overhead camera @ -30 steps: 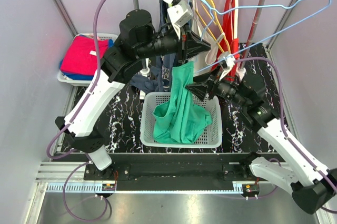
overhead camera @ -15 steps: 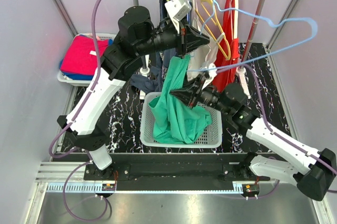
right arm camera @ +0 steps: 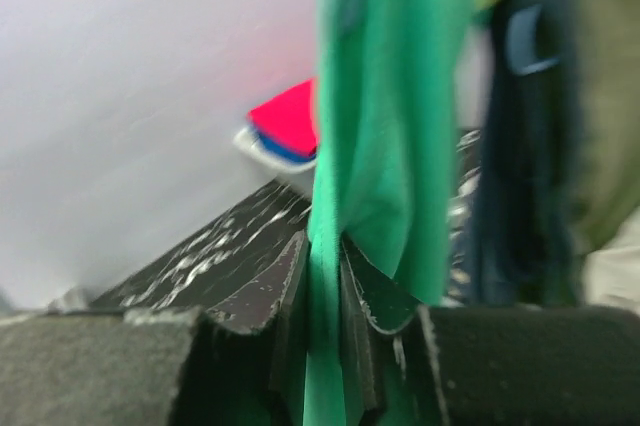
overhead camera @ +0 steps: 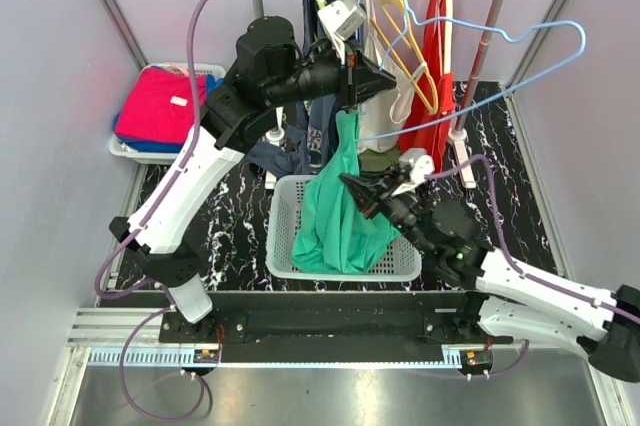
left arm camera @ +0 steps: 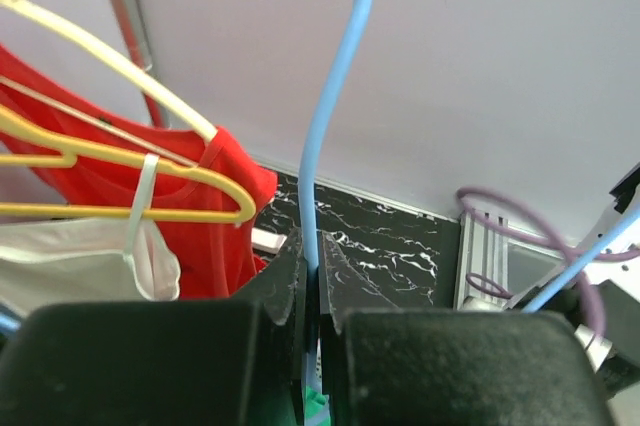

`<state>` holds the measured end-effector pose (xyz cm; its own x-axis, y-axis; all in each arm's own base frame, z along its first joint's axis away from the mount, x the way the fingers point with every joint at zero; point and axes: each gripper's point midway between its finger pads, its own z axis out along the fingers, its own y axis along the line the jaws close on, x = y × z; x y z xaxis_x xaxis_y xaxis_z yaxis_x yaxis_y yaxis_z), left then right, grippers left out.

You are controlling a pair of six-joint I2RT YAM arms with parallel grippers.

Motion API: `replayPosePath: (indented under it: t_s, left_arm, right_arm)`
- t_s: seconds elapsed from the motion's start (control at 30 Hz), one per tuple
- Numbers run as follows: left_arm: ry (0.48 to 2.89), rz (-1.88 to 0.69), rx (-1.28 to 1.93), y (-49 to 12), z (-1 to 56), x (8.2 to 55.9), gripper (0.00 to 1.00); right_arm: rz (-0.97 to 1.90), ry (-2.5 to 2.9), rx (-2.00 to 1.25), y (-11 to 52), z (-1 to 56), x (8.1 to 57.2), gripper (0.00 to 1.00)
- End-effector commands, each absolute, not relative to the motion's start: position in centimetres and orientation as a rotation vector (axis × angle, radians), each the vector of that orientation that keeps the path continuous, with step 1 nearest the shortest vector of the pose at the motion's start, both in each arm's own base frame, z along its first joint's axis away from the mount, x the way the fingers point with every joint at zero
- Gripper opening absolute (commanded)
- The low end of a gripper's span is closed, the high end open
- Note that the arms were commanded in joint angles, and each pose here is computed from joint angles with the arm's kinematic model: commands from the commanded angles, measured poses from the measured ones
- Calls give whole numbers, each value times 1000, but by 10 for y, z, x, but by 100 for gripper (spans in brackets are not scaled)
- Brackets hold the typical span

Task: Remove the tank top from the hanger
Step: Remove the tank top from the hanger, then place the hanger at the clothesline.

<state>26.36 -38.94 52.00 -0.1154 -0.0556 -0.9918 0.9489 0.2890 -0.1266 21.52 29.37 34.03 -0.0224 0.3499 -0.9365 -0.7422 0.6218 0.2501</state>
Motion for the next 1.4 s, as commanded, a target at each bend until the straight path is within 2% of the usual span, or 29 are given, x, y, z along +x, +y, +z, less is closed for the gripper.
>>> replayPosePath:
  t_s: [0.0,0.17,0.33,0.47,0.6,0.73,0.9,0.97,1.03,1.07,1.1,1.13,1.23,1.37]
  left_arm:
    - [1277,-1101,758,-354,579,248,0]
    - [1284,-1160,700,-352,588,243,0]
    - [1264,-1179,698,-352,596,240,0]
    - [1267,-1039,715,-335,592,245,0]
    - [1310,-733,748,-292,567,256,0]
    - [1302,-498,764,-230,548,236,0]
    - [1314,-230,715,-155,532,215,0]
    - [1308,-14,607,-100,536,212,0]
    - [1378,258,493,-49,514,220,0]
    - [1356,408,494,-33,515,224,0]
    - [1403,537,530,-29,485,236,0]
    - [1384,636,415,-6,491,231,0]
    - [1434,806,523,-3,455,239,0]
    - [1534,866,491,1,444,255,0]
  right_arm:
    - [752,1254,-159,246,360,232,24]
    - [725,1290,-158,262,346,242,21]
    - [628,1290,-317,315,347,226,19]
    - [592,1318,-299,312,344,224,16]
    - [557,1363,-255,274,333,218,15]
    - [526,1395,-179,219,329,208,14]
    - [539,1443,-109,185,320,198,14]
    - [549,1467,-112,181,320,195,13]
    - [560,1477,-123,180,320,193,13]
    - [570,1473,-119,179,325,192,13]
    - [575,1473,-121,181,326,192,13]
    - [584,1478,-129,183,326,191,13]
    - [605,1493,-148,192,328,190,13]
    - [657,1500,-156,203,340,187,13]
